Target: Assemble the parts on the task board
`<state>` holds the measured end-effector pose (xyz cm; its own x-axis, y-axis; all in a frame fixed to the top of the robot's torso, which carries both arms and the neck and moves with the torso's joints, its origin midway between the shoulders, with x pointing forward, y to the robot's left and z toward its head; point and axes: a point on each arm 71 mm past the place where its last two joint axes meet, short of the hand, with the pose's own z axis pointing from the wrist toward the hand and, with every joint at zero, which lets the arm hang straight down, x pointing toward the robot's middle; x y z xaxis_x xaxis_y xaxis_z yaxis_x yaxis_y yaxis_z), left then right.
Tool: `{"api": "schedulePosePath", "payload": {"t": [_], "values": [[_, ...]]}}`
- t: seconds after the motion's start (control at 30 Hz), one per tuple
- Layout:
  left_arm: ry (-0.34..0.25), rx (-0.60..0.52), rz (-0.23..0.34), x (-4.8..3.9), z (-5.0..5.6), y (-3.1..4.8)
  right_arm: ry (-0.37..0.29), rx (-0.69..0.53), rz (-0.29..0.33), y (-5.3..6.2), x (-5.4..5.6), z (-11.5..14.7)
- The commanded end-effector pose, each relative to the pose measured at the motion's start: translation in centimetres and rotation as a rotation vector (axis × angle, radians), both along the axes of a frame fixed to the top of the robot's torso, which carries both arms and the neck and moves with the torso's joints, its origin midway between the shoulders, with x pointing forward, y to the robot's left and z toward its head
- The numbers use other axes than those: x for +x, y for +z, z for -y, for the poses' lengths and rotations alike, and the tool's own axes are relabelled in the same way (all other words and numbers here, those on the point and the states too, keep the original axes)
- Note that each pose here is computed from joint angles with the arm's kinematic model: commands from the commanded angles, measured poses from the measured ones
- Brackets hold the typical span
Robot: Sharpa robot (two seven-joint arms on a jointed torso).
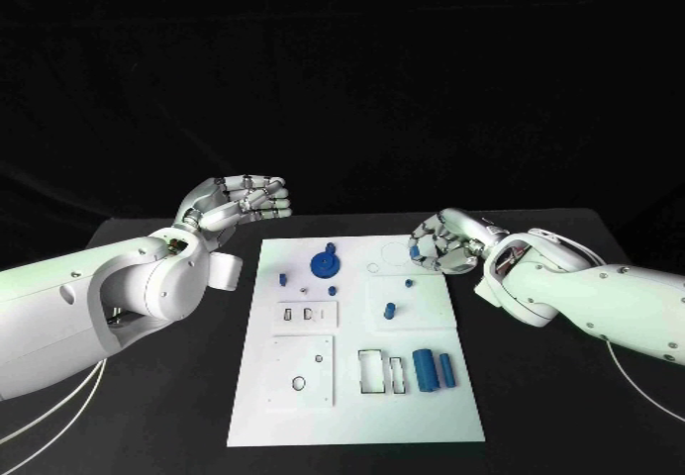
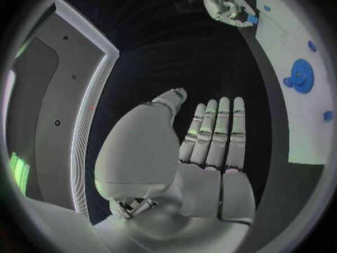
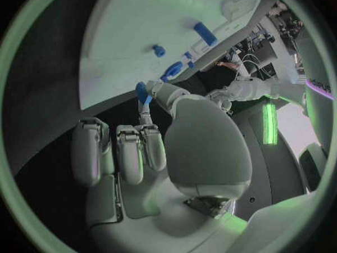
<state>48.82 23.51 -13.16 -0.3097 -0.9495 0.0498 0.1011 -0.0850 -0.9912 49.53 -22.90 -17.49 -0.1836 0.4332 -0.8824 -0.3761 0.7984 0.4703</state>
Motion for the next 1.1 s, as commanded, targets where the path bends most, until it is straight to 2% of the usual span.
{"api": "schedulePosePath", "payload": {"t": [0.03,0.23,0.47,0.8,1.1], "values": [[-0.015,-0.008,0.003,0.04,0.2,0.04,-0.015,-0.026,0.010,0.8,-0.6,-1.9],[-0.015,-0.005,-0.001,0.29,0.1,-0.11,0.016,-0.028,-0.012,1.3,-1.8,-6.2],[-0.007,-0.001,-0.005,0.64,-0.1,-0.27,0.039,-0.033,-0.025,1.2,-2.7,-10.0],[-0.024,-0.004,-0.009,0.84,0.7,-0.38,0.095,-0.046,-0.073,-1.0,-4.6,-15.2],[-0.032,-0.005,-0.013,0.89,1.1,-0.41,0.115,-0.078,-0.115,-2.9,-5.3,-17.2]]}}
